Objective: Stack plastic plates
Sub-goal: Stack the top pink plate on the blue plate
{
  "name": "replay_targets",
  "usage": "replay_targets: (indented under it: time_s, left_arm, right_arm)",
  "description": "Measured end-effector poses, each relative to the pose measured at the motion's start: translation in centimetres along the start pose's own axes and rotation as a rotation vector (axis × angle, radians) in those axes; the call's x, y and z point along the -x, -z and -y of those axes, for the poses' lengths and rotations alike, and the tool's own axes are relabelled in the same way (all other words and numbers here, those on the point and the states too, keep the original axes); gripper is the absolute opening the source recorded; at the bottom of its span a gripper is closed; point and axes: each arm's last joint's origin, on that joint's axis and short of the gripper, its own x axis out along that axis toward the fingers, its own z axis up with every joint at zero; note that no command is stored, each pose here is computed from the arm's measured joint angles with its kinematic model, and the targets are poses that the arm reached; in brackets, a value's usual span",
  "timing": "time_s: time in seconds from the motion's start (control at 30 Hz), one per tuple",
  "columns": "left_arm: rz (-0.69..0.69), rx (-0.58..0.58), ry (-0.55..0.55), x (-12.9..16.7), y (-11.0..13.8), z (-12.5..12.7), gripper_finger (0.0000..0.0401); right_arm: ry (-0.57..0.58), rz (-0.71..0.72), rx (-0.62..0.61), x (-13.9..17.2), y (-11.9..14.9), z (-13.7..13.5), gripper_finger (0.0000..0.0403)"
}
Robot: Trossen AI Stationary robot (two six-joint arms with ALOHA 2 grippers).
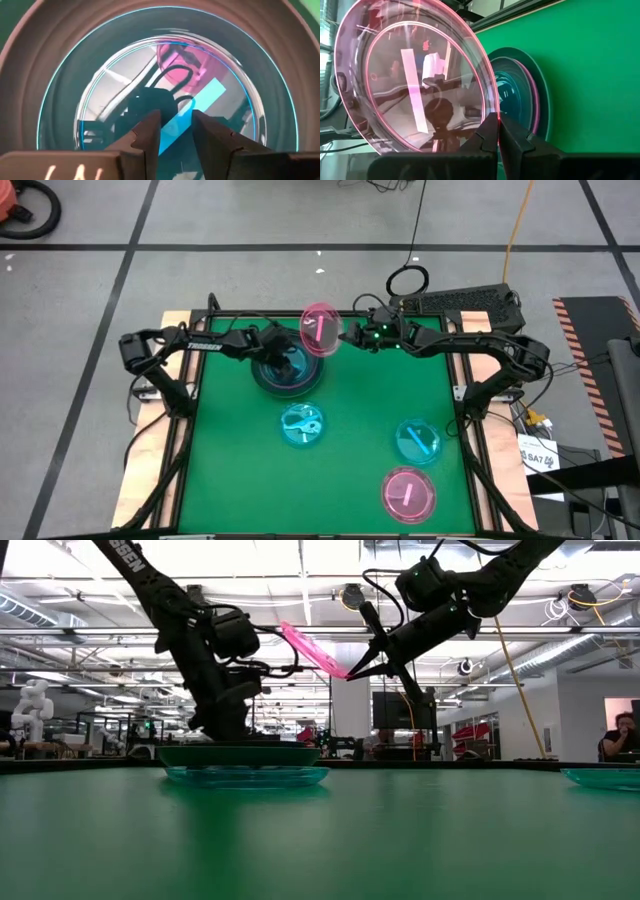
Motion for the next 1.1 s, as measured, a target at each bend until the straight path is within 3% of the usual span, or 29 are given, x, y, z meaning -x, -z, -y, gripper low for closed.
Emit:
replay_targets:
  time_s: [0.2, 0.43, 0.6, 0.8, 0.97, 1.1]
  left_arm:
    - [-0.102, -0.014, -0.018, 1.3, -1.4, 0.4, 0.0118]
    - [-0.196, -0.018, -0.041, 5.4, -4.2, 1.0, 0.0117]
    - [-0.216, 0.042, -0.104, 8.6, -3.5, -1.0, 0.0117]
    - [-0.147, 0.161, -0.153, 12.0, -1.8, -4.8, 0.0117]
    - [-0.052, 0.201, -0.172, 14.8, -1.3, -5.8, 0.0117]
    - [0.025, 0.187, -0.172, 16.4, -1.2, -5.5, 0.0117]
  right_arm:
    - [0.005, -0.003, -0.008, 0.0, 0.0, 0.1, 0.0]
    - [0.039, 0.009, -0.066, -0.5, 1.0, 0.2, 0.0]
    - [-0.014, 0.046, -0.07, -0.9, 1.4, -0.4, 0.0]
    - [0.001, 0.085, -0.076, -0.9, 1.3, -0.3, 0.0]
    - [0.035, 0.069, -0.134, -2.6, 2.1, 0.5, 0.0]
    - [-0.009, -0.019, -0.11, -5.4, 2.7, -1.1, 0.0]
